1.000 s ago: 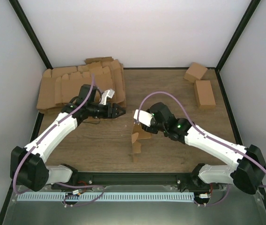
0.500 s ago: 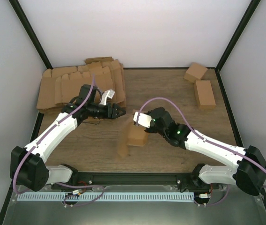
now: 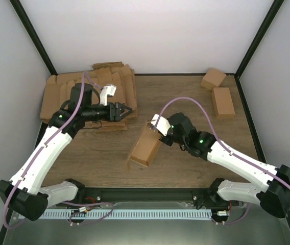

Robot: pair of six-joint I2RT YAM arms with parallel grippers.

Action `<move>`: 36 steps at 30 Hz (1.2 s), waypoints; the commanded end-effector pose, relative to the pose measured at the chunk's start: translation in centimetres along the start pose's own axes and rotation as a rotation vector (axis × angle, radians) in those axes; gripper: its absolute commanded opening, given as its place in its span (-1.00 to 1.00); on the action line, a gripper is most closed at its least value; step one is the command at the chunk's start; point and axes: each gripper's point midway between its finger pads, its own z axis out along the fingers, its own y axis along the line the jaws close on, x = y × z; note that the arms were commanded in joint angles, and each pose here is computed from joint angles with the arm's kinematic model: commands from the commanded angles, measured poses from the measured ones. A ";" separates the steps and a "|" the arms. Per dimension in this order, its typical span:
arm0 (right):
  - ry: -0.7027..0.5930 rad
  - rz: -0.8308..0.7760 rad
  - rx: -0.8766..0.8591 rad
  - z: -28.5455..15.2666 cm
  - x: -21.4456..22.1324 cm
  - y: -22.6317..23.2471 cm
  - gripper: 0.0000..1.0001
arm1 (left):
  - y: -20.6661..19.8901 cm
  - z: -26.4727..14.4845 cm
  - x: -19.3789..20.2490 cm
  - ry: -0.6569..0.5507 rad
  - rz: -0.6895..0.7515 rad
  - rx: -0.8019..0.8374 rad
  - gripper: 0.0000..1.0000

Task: Fold the paper box

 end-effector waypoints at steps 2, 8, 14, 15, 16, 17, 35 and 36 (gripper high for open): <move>-0.015 0.314 -0.105 -1.6 -0.9 -0.6 -0.99 | -0.5 -1.9 -0.9 -0.029 0.023 -0.063 0.20; 0.045 0.543 -0.257 -0.7 1.2 1.3 -0.99 | -1.0 -3.2 -1.7 -0.049 0.056 -0.101 0.20; 0.111 0.695 -0.352 0.4 2.9 3.7 -0.99 | 0.1 -3.2 -0.9 -0.011 0.095 -0.158 0.37; 0.113 0.713 -0.372 0.6 3.0 4.2 -0.99 | 0.2 -3.2 -0.9 -0.009 0.106 -0.165 0.42; 0.116 0.726 -0.396 0.6 3.3 4.8 -0.99 | 0.4 -3.3 -0.8 -0.008 0.115 -0.172 0.46; 0.118 0.744 -0.410 0.7 3.5 5.2 -0.99 | 0.4 -3.4 -0.8 -0.007 0.126 -0.177 0.51; 0.343 0.854 -0.272 4.3 11.2 7.7 -0.97 | 5.7 1.4 4.3 0.101 0.091 -0.223 0.63; 0.350 0.853 -0.254 4.4 11.4 7.6 -0.96 | 6.1 1.5 4.4 0.092 0.080 -0.234 0.64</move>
